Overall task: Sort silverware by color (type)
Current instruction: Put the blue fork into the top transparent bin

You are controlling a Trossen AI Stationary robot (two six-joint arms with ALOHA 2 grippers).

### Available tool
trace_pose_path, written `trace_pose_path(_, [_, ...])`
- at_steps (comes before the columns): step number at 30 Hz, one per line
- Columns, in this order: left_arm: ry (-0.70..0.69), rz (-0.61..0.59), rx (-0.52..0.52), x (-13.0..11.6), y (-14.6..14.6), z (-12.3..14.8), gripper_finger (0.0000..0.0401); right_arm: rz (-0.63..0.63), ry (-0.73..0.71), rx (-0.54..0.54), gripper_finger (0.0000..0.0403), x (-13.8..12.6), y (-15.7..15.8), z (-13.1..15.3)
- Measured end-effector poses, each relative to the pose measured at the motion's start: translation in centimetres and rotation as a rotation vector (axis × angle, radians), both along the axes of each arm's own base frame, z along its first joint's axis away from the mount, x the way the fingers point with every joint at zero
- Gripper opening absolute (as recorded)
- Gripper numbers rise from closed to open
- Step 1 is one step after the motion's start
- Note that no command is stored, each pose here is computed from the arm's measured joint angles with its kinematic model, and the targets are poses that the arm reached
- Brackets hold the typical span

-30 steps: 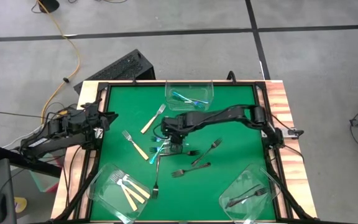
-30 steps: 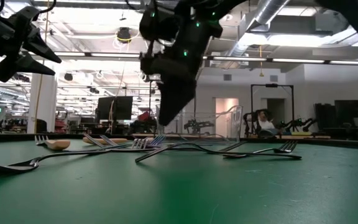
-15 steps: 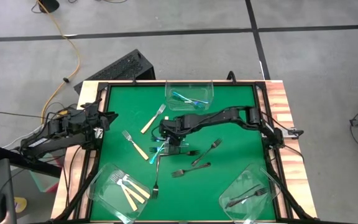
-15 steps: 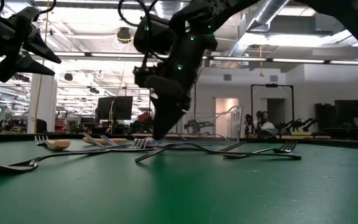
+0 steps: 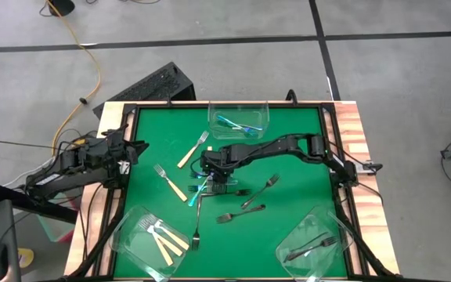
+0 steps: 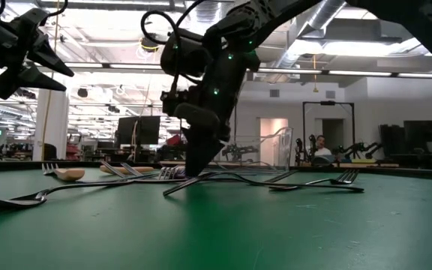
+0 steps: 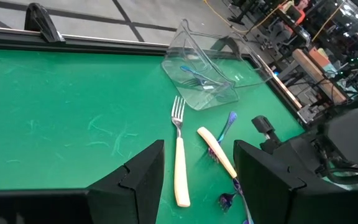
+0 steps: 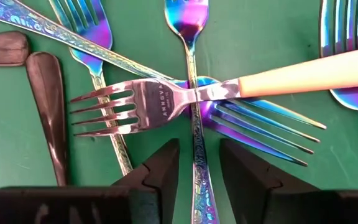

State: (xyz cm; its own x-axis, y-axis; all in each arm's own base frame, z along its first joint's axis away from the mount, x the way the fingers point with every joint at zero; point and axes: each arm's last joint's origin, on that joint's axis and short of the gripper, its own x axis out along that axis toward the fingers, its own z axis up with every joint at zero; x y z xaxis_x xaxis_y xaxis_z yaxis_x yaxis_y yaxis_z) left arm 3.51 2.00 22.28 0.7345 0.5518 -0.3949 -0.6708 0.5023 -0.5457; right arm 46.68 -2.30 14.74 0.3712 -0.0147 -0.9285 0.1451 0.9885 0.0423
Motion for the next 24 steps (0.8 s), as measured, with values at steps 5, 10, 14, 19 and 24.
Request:
trace_pose_path(5, [0.0,0.0,0.0,0.0,0.0,0.0,0.0176,-0.011,0.043,0.003,0.0102,-0.42,-0.47,-0.13])
trace_pose_path(10, [0.0,0.0,0.0,0.0,0.0,0.0,0.0176,-0.017,0.049,0.004,0.0053,-0.49,-0.56,-0.12])
trace_pose_path(14, [0.0,0.0,0.0,0.0,0.0,0.0,0.0176,-0.037,0.052,0.012,0.0014,-0.54,-0.53,-0.05])
trace_pose_path(19, [0.0,0.0,0.0,0.0,0.0,0.0,0.0176,-0.05,0.054,0.014,0.0007,-0.54,-0.18,-0.05])
trace_pose_path(24, [0.0,0.0,0.0,0.0,0.0,0.0,0.0176,-0.076,0.068,0.025,0.0004,-0.78,-0.08,0.23])
